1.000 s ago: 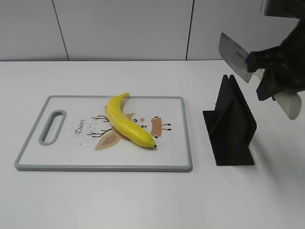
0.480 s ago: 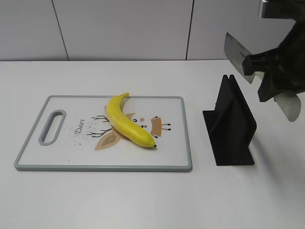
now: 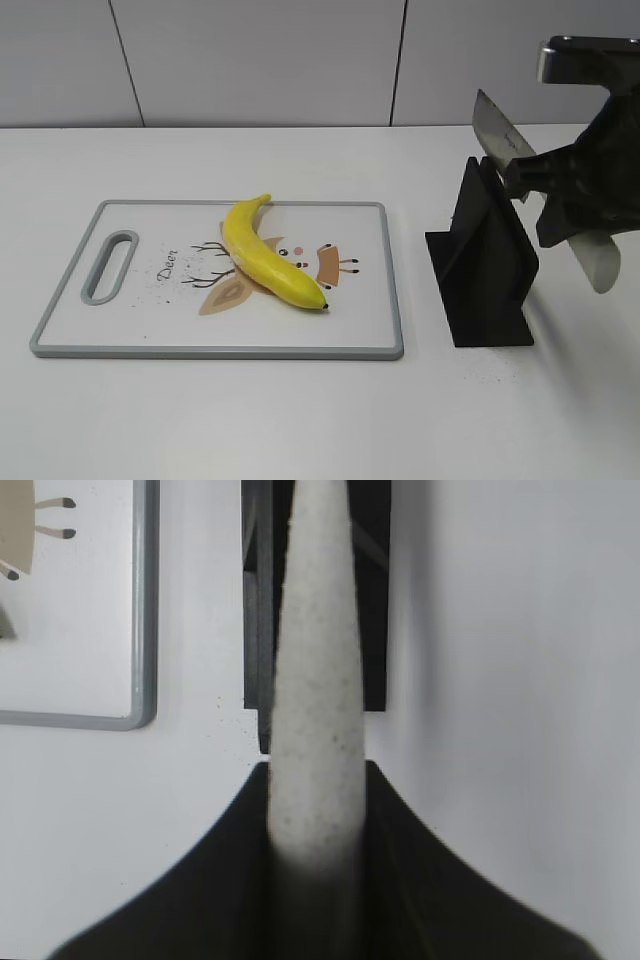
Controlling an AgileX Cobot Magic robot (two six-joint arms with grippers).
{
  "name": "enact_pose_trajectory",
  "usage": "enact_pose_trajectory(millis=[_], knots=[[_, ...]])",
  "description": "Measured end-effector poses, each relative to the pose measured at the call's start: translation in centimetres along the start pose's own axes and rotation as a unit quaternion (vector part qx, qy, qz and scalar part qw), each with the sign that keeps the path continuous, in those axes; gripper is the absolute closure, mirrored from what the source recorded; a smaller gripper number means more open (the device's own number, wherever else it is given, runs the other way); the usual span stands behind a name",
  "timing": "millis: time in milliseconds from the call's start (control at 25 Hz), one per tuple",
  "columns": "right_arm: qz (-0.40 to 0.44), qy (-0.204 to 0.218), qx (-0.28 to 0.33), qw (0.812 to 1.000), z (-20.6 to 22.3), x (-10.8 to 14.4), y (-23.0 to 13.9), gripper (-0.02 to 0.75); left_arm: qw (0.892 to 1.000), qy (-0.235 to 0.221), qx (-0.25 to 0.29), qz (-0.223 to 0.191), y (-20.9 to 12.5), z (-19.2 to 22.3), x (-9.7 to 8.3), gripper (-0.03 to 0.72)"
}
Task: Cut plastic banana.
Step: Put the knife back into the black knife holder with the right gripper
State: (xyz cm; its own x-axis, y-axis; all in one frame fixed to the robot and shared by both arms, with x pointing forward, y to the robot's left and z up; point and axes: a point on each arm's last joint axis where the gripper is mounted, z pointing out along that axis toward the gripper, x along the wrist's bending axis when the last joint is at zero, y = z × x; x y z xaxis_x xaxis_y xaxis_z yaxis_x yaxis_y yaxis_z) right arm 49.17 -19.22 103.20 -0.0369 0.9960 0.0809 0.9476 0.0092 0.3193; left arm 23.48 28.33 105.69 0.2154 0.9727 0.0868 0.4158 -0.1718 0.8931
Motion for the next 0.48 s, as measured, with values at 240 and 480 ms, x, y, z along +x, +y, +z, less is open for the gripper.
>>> enact_pose_trajectory(millis=[240, 480], knots=[[0.0, 0.001, -0.001, 1.0, 0.0, 0.0, 0.0, 0.557, 1.0, 0.0, 0.0, 0.0, 0.0, 0.0, 0.0, 0.214], [-0.005, 0.0, -0.011, 1.0, -1.4, 0.3, 1.0, 0.558, 1.0, 0.0, 0.0, 0.0, 0.0, 0.0, 0.0, 0.227]])
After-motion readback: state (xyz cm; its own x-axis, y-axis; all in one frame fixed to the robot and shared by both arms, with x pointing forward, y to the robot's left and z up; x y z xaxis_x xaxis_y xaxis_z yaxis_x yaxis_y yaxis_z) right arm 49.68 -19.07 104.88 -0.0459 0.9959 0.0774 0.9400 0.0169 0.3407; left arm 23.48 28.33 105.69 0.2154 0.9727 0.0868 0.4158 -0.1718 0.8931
